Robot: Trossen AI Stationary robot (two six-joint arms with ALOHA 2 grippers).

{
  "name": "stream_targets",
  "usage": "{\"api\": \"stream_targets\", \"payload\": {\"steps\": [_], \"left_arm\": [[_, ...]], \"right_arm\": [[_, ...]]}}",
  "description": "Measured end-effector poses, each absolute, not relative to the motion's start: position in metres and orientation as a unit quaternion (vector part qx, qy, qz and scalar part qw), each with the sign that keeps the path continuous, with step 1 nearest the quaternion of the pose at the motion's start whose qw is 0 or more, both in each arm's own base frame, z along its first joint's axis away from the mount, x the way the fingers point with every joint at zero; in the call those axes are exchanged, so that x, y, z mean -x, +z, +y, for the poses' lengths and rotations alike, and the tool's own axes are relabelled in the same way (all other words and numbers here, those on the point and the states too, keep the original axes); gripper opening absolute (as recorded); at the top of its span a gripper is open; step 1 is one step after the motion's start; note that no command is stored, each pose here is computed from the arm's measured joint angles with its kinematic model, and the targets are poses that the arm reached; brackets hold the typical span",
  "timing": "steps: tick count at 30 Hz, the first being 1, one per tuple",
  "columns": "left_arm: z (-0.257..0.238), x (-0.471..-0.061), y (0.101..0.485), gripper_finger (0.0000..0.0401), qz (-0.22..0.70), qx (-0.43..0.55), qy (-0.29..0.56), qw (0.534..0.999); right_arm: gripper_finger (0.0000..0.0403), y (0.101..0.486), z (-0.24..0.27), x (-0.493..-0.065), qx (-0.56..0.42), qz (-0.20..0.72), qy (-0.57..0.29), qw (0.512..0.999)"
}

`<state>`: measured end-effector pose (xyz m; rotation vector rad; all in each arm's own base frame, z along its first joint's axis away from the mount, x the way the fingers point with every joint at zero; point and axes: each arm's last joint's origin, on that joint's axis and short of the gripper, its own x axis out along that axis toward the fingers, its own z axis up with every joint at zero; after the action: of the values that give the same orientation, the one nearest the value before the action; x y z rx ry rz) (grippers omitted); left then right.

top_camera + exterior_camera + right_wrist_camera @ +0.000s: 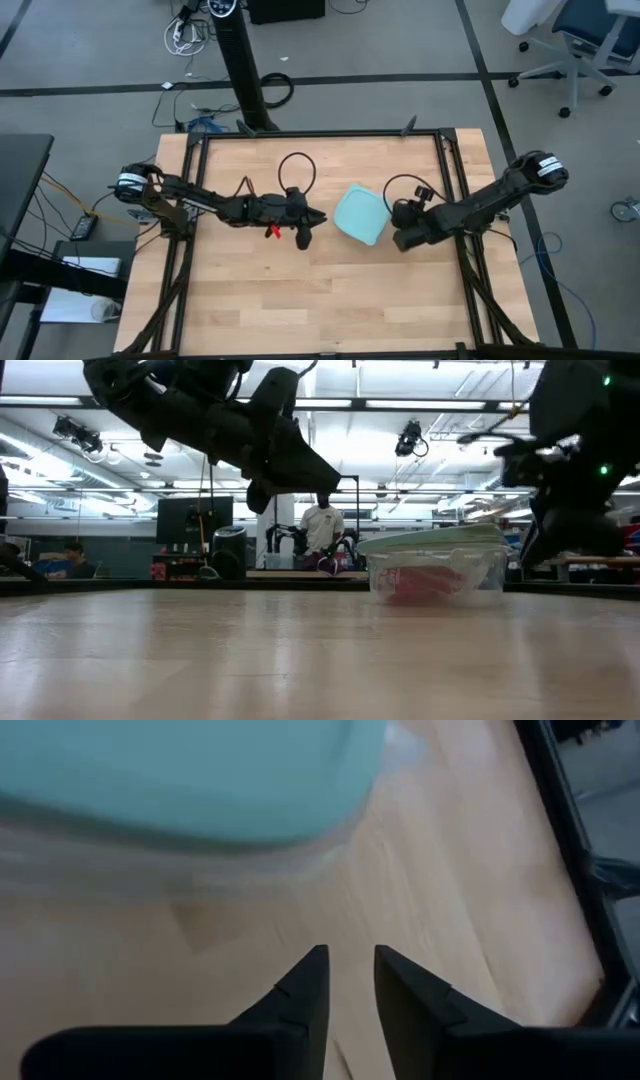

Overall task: Roll bandage
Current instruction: Close the transparent tupperware

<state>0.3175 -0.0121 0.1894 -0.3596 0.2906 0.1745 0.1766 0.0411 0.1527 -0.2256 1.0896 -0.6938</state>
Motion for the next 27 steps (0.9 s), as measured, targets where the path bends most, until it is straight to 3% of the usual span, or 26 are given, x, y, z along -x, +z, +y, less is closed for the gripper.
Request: {"api": "stream_targets", "payload": {"steps": [15, 27], "left_arm": [[-0.013, -0.317, 0.189, 0.0076, 0.148, 0.179, 0.075, 0.97], [-0.013, -0.317, 0.188, 0.0076, 0.153, 0.179, 0.076, 0.969]], "right_arm": [[0.0075, 0.12, 0.02, -0.181, 0.088, 0.405, -0.211, 0.885], [0.0075, 0.137, 0.049, -0.196, 0.044, 0.308, -0.101, 0.945]]}}
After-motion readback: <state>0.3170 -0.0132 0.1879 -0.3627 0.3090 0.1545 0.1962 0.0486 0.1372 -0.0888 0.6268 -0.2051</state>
